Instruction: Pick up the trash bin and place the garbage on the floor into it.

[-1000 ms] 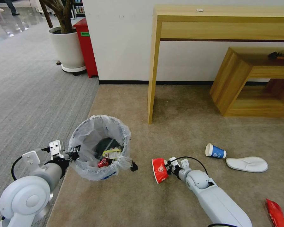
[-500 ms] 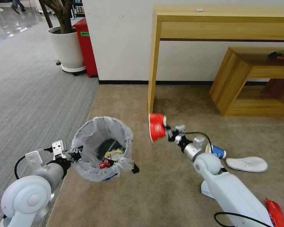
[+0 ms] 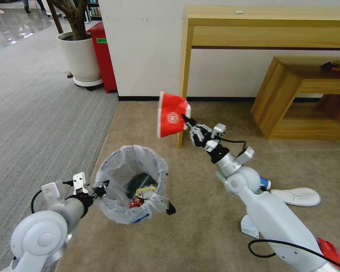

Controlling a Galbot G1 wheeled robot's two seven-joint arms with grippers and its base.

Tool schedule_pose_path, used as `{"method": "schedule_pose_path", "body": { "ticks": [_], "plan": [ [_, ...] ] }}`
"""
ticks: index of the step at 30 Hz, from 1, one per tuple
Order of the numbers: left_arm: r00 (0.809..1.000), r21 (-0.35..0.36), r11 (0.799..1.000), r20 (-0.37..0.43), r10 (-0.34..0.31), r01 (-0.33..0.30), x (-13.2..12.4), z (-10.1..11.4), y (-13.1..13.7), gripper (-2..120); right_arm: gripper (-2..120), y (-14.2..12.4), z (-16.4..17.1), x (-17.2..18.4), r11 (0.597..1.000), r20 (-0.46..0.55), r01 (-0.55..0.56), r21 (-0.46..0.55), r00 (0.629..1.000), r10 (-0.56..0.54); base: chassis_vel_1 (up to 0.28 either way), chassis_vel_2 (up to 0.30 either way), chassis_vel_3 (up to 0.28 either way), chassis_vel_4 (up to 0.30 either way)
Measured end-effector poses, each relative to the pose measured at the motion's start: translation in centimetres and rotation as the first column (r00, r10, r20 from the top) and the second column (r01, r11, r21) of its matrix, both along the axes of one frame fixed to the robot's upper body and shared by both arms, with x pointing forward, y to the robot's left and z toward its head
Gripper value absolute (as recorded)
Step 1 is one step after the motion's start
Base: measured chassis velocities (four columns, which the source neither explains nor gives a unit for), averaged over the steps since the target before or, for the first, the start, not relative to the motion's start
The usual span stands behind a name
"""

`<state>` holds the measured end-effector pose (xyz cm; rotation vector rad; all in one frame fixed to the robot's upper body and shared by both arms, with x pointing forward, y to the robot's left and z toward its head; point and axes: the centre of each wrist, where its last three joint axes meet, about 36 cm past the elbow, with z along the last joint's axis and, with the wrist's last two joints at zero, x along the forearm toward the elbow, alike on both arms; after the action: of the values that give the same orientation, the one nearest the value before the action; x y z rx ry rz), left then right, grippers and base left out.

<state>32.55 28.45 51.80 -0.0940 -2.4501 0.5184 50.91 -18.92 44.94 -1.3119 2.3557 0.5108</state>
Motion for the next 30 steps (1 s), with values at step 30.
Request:
{"method": "schedule_pose_path", "body": {
  "ticks": [30],
  "plan": [
    [0.996,-0.024,0.997,0.039,-0.075,0.076,-0.4,1.8,-0.8,0,0,3.3,-3.4,-0.2,0.982,0.009,-0.118,-0.149,0.993,0.120,0.000,0.000,0.000,0.000]
  ]
}}
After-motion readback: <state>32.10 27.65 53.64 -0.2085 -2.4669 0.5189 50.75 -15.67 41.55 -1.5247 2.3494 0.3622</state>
